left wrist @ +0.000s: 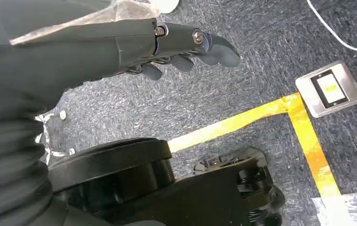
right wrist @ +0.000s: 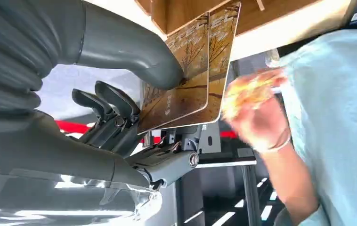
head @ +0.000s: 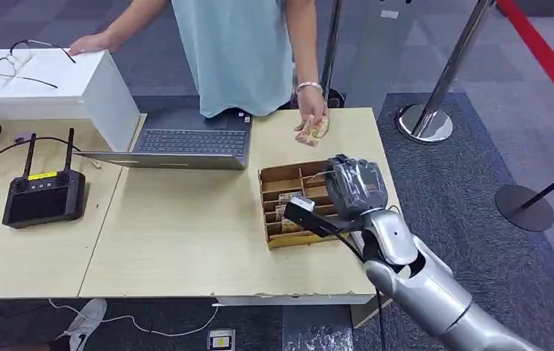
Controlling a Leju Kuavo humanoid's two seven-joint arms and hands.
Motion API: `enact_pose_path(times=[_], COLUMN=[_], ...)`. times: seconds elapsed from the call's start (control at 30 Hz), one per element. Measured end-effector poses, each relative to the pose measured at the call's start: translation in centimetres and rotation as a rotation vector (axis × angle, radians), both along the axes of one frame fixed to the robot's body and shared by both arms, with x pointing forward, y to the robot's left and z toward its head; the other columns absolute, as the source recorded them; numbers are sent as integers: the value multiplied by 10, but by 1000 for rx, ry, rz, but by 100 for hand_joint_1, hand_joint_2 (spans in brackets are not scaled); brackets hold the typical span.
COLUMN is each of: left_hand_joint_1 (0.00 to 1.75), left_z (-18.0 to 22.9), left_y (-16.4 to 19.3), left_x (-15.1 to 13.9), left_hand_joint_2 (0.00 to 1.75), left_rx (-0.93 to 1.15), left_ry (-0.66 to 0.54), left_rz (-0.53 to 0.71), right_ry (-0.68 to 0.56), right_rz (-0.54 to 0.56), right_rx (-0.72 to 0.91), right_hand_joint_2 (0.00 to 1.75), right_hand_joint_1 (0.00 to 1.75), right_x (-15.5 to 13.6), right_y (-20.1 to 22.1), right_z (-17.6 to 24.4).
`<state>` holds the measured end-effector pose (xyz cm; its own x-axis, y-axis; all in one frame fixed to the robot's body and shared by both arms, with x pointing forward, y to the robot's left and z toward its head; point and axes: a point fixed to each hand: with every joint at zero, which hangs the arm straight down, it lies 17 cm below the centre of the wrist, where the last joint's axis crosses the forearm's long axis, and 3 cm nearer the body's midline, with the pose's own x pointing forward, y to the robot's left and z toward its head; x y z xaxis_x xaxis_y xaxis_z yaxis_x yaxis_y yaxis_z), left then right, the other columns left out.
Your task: Pass the card to the sensor for recognition and then transmit it.
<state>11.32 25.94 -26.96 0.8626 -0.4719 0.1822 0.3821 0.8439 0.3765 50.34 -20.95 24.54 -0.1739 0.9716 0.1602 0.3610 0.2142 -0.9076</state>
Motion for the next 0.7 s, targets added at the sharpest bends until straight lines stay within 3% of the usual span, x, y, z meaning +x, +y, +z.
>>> enact_pose_path(times=[0.7], left_hand_joint_1=[0], left_z=[1], left_y=[1], left_x=[5], left_hand_joint_2=[175], left_rx=[7], left_ry=[-25], left_rz=[-10], right_ry=[-69], right_rz=[0], right_rx=[44], right_hand_joint_2=[175], right_hand_joint_1=[175], right_x=[19], right_y=[1], right_z=[38])
